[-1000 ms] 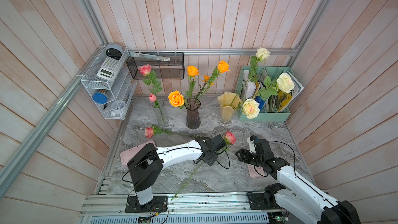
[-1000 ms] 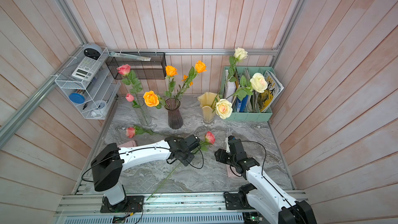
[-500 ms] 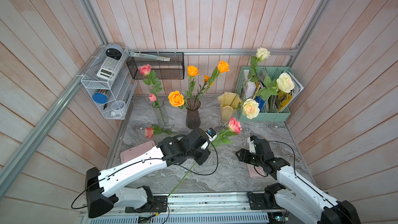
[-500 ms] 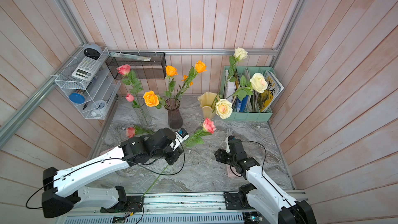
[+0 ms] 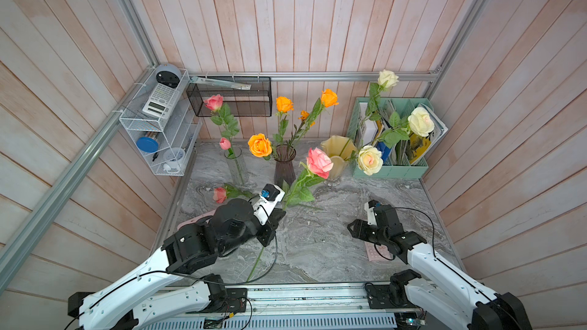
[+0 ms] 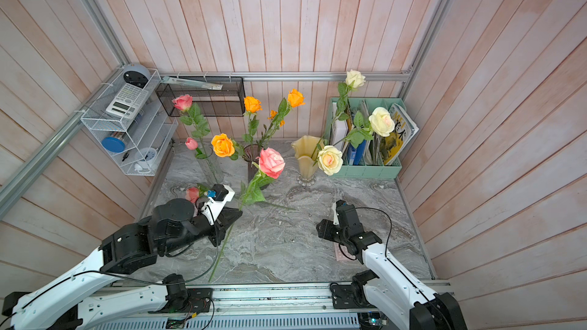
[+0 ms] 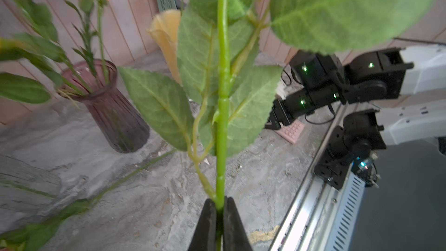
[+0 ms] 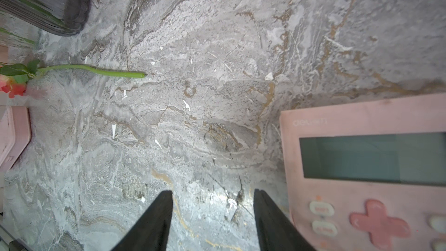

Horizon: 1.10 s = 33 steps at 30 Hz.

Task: Arrange the flowers in different vases according to their colors
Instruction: Pick up the flower at the center of the board, then insert the flower into the vase.

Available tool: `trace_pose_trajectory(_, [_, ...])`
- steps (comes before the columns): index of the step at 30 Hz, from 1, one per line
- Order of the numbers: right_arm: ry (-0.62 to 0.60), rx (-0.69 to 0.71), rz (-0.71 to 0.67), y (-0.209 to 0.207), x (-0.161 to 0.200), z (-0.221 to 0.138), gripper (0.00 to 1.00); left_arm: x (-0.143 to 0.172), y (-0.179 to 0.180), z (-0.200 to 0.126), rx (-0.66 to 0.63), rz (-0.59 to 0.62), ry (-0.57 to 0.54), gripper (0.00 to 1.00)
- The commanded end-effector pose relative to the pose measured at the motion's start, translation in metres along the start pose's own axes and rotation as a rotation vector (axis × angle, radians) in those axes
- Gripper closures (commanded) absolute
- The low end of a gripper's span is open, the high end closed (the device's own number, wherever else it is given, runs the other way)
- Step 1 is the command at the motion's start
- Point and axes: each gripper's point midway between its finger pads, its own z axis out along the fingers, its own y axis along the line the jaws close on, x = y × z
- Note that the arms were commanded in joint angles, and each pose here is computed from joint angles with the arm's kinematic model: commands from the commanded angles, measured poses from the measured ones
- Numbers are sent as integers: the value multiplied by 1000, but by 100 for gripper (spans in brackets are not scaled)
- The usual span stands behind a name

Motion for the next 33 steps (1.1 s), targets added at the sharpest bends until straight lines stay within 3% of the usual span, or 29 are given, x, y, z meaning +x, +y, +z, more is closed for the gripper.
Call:
trace_pose_trajectory(1, [-3, -6, -15, 2, -2, 0, 40, -67, 31, -22, -188, 50, -210, 97])
trace_pose_trajectory(5, [-7, -7, -16, 2, -2, -1, 40, -117, 69, -47, -427, 64, -357, 98])
trace_pose_trajectory(10, [-9, -5, -17, 1, -2, -1, 40, -169, 112, -93, -623, 52, -542, 98])
trace_pose_trajectory(17, [1, -3, -15, 1, -3, 2, 40, -218, 161, -138, -901, 131, -624, 98])
trace_pose_trajectory(23, [11, 0, -13, 1, -3, 3, 40, -216, 217, -145, -1036, 116, -657, 99])
trace_pose_trajectory(33, [19, 14, -20, 1, -5, 7, 40, -188, 295, -148, -1098, -28, -806, 99])
